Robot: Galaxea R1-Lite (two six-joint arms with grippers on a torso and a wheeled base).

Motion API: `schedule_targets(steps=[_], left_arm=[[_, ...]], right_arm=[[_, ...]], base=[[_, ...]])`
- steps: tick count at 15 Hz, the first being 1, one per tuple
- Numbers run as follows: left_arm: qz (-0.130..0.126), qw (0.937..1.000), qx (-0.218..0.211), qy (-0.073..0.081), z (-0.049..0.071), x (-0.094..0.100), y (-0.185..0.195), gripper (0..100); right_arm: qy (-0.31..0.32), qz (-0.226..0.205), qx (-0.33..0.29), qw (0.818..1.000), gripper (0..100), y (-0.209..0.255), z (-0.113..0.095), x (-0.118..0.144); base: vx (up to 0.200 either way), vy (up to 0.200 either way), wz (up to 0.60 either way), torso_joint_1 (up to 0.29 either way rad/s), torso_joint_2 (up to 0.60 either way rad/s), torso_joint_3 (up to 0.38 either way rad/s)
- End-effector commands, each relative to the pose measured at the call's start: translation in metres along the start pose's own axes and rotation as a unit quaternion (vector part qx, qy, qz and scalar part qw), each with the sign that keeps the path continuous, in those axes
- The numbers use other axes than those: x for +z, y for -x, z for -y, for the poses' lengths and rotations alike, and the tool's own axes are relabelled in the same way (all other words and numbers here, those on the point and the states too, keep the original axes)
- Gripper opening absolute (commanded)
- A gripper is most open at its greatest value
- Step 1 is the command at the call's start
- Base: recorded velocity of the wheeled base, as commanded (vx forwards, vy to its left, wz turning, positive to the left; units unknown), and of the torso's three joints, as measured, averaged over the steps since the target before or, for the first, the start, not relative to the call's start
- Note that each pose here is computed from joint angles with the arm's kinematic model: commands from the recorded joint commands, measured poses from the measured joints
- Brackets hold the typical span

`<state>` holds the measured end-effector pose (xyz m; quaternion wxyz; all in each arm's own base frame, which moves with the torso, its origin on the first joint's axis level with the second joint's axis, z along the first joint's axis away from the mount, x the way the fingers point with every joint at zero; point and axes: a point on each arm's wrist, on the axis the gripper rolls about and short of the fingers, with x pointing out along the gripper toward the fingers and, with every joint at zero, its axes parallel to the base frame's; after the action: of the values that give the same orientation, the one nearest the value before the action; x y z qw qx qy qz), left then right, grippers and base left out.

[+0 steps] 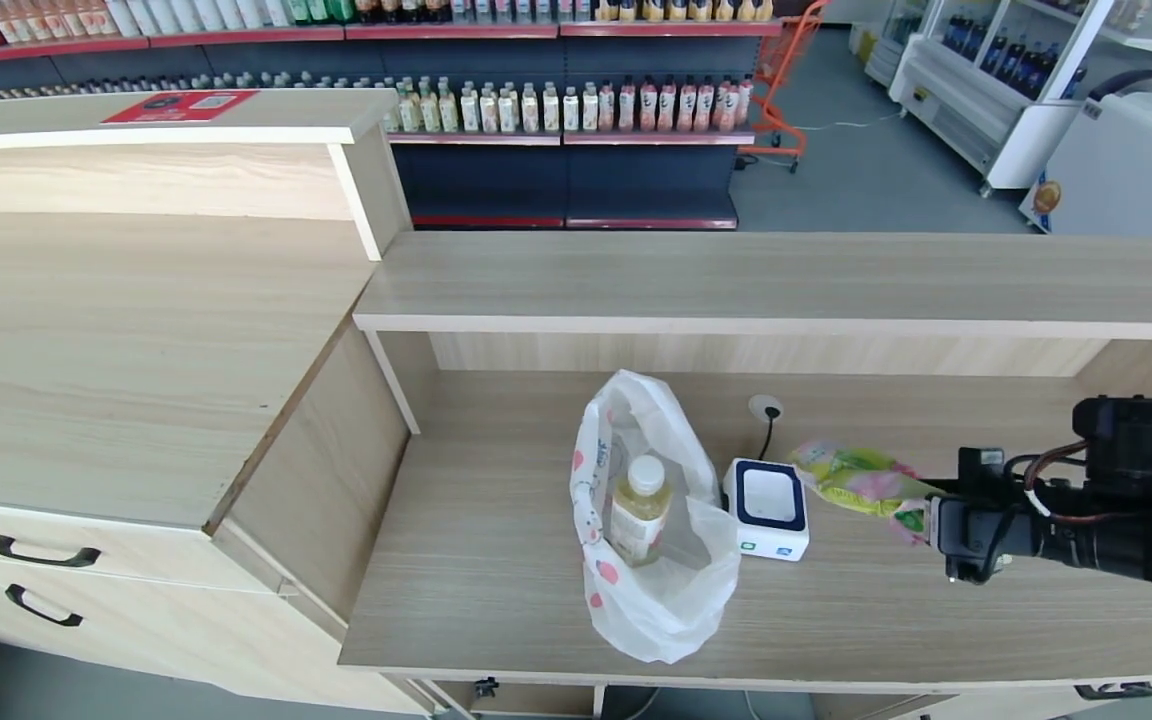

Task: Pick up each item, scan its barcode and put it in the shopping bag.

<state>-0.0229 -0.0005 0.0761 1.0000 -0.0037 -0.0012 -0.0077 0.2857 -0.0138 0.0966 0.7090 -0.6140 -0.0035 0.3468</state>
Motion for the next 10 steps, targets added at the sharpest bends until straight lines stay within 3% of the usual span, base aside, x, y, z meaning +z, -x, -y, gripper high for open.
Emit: schedule_targets(steps=[1, 7, 10], left_arm=[[0.000, 1.0000, 0.000, 0.000, 0.000, 0.000, 0.000, 100], [0.000, 1.0000, 0.000, 0.000, 0.000, 0.000, 0.000, 100], [0.000, 1.0000, 0.000, 0.000, 0.000, 0.000, 0.000, 100]], right_arm=[[0.013, 0.013, 0.028, 0.999, 0, -0.029, -0.011, -0.015], [0.081, 0.025, 0.066, 0.994, 0, -0.058, 0.000, -0.025], [0.109, 0.005, 0.068, 0.992, 0, -0.063, 0.009, -0.027]], base=[[0.000, 0.000, 0.00, 0.000, 0.00, 0.000], [0.000, 0.000, 0.00, 0.000, 0.00, 0.000], [0.000, 0.000, 0.00, 0.000, 0.00, 0.000]])
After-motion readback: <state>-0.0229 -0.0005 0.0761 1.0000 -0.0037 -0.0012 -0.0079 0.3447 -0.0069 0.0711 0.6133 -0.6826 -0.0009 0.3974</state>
